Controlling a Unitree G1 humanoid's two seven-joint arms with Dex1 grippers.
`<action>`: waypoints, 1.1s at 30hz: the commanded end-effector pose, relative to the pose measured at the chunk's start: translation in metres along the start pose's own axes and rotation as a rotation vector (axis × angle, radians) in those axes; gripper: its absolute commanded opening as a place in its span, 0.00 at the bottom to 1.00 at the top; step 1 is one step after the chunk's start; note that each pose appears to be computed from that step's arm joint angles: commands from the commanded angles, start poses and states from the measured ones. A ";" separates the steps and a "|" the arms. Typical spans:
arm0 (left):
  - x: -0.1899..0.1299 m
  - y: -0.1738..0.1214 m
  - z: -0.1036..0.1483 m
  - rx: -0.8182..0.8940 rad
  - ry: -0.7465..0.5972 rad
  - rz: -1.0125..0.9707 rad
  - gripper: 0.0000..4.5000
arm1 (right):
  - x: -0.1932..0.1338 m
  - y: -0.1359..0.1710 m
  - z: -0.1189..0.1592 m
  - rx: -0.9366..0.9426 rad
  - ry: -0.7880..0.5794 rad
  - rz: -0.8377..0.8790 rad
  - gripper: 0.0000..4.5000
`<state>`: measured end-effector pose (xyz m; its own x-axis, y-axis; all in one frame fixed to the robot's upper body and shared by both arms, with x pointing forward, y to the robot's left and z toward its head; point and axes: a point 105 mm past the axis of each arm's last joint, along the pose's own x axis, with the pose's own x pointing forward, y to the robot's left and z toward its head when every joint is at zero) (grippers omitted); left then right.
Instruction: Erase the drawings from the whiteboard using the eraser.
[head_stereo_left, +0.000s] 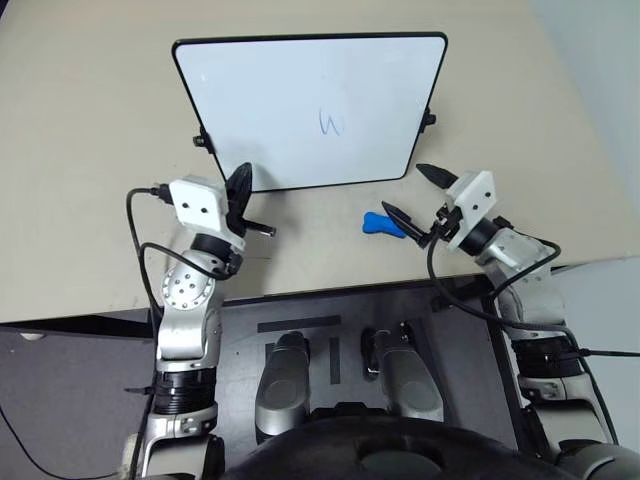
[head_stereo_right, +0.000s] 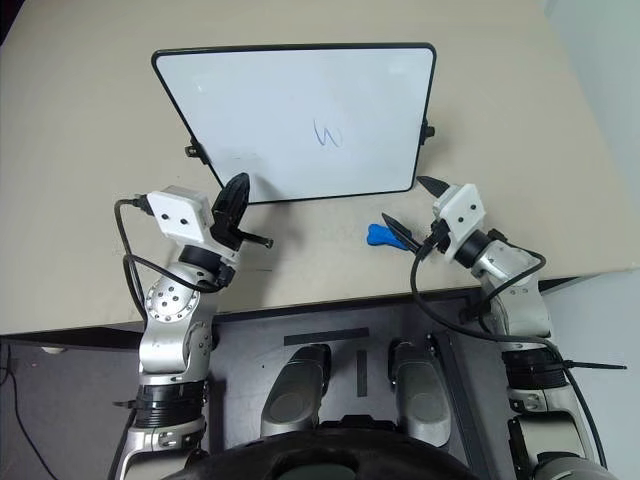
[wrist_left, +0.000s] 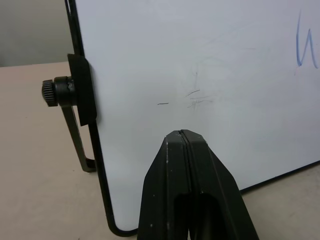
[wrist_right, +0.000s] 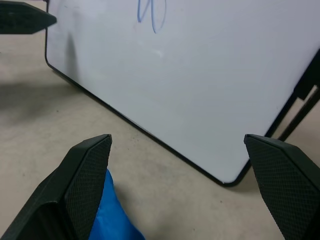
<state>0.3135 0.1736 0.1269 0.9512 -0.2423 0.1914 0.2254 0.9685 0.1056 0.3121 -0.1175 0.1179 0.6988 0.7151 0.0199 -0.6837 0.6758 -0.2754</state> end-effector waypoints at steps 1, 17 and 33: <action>0.005 -0.005 0.007 -0.009 -0.031 -0.022 0.00 | -0.002 0.003 0.011 -0.023 -0.031 -0.003 1.00; 0.002 -0.012 0.003 -0.026 -0.039 0.014 0.00 | -0.003 0.010 0.008 -0.073 0.024 0.095 1.00; -0.001 -0.008 -0.002 -0.042 -0.032 0.036 0.00 | -0.012 0.046 -0.005 -0.134 0.163 0.428 1.00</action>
<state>0.3121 0.1714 0.1133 0.9641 -0.1979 0.1772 0.1921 0.9801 0.0495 0.2770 -0.0996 0.0905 0.4123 0.8656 -0.2841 -0.8913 0.3187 -0.3225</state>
